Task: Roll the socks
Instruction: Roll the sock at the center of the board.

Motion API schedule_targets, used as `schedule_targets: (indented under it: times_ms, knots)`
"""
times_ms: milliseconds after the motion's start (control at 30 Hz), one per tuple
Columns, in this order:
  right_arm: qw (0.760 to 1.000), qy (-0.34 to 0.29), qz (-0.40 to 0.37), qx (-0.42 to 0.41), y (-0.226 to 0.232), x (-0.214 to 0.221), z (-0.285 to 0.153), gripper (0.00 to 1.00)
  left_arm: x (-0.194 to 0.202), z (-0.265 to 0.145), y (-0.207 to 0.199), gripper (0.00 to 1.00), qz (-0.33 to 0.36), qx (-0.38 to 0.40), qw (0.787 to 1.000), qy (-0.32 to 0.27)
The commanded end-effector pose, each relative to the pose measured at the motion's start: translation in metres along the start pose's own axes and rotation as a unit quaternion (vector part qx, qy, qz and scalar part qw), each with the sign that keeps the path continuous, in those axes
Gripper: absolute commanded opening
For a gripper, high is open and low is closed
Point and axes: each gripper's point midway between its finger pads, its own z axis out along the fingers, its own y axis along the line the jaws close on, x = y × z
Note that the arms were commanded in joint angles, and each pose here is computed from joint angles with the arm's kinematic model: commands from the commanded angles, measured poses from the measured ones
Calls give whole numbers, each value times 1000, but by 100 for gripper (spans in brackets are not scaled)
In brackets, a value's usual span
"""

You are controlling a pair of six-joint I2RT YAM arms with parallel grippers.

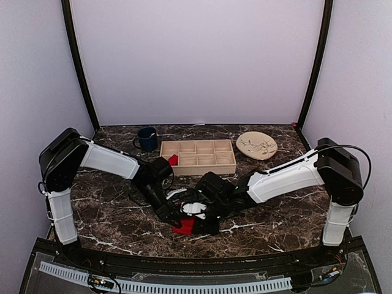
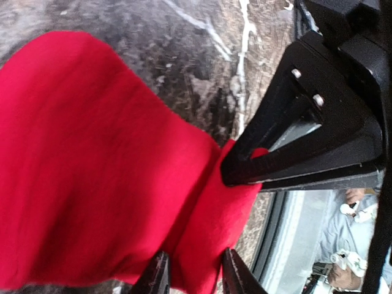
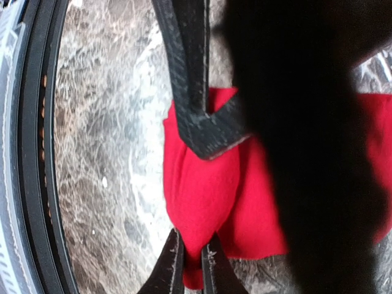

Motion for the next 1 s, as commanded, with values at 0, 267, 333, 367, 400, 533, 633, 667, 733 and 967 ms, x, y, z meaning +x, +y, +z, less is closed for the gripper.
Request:
schedule_targets:
  times_ms: [0, 267, 333, 367, 400, 533, 633, 667, 733, 967]
  knots:
    - [1000, 14, 8, -1, 1, 4, 6, 8, 5, -13, 19, 32, -8, -74, 997, 0]
    - [1000, 11, 26, 11, -6, 3, 7, 8, -1, -33, 27, 33, -9, -116, 993, -24]
    - [999, 10, 31, 12, -9, 3, 7, 8, -4, -41, 28, 33, -10, -125, 991, -38]
    - [999, 10, 34, 12, -9, 3, 7, 8, -5, -44, 29, 34, -10, -130, 990, -44]
    - [999, 9, 36, 12, -10, 2, 7, 8, -6, -48, 29, 34, -10, -134, 990, -50]
    - [999, 7, 43, 10, -13, 0, 8, 8, -11, -57, 29, 35, -8, -145, 987, -67]
    - [999, 8, 48, 4, -13, -1, 9, 8, -13, -63, 26, 35, -2, -153, 985, -76]
    - [999, 8, 51, 0, -14, -1, 9, 8, -14, -65, 25, 35, 1, -155, 985, -80]
    - [998, 14, 59, -10, -13, 3, 10, 8, -15, -68, 21, 35, 10, -158, 983, -90]
    - [996, 2, 82, -46, -15, -9, 5, 8, -21, -83, 14, 35, 30, -180, 974, -135]
